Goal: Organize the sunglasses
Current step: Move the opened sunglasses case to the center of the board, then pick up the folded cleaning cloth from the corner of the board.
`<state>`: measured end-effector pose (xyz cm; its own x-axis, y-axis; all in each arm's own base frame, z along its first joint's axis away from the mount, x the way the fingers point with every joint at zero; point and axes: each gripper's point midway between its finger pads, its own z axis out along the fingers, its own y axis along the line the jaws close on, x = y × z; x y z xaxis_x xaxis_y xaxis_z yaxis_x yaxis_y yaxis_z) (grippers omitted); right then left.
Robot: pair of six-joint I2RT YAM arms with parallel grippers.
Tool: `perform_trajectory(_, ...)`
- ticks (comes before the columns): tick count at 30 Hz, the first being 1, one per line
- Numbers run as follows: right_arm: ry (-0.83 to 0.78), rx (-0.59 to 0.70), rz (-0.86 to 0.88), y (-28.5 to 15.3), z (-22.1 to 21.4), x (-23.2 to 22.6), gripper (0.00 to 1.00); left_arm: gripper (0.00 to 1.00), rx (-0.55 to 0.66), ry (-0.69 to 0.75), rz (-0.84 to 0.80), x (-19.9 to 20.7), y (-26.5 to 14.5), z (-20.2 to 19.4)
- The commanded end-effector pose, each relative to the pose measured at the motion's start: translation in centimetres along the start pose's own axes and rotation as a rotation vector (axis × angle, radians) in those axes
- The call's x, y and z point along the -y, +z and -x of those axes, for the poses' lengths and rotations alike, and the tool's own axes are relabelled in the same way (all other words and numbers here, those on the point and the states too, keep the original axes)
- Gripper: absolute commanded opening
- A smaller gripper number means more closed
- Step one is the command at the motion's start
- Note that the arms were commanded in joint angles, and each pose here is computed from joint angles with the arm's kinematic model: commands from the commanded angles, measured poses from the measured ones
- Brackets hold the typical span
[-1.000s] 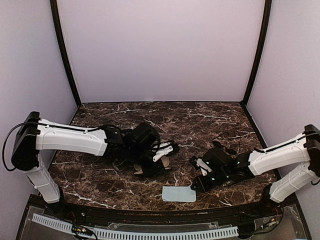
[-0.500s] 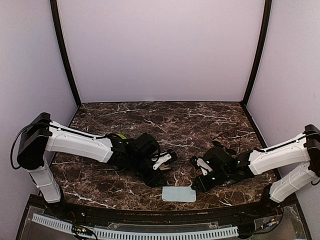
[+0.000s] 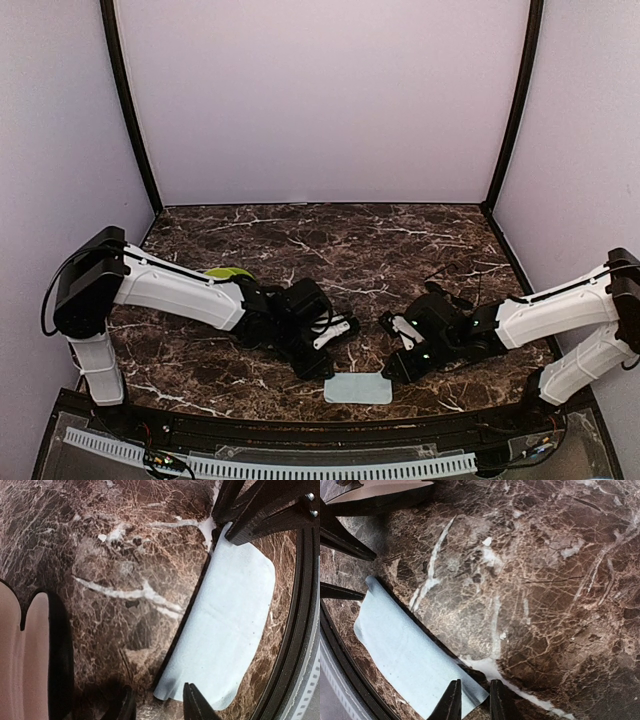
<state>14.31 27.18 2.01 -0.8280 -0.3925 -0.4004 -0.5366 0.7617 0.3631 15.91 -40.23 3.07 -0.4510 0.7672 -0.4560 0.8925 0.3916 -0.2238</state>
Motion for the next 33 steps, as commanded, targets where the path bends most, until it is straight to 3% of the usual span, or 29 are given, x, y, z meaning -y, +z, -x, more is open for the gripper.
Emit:
perform_trajectory(1, -0.003, -0.007, -0.008, 0.1, 0.2, 0.3, 0.22, 0.34, -0.023, 0.028, -0.004, 0.5, 0.1, 0.0)
perform_trajectory(17, 0.01, -0.001, 0.005, 0.0, -0.2, 0.3, 0.17, 0.17, -0.043, 0.021, -0.024, 0.9, 0.6, -0.6)
perform_trajectory(33, -0.01, 0.025, 0.018, -0.4, 0.9, -0.4, 0.0, 0.0, 0.016, -0.033, -0.049, 1.7, 0.0, 0.2)
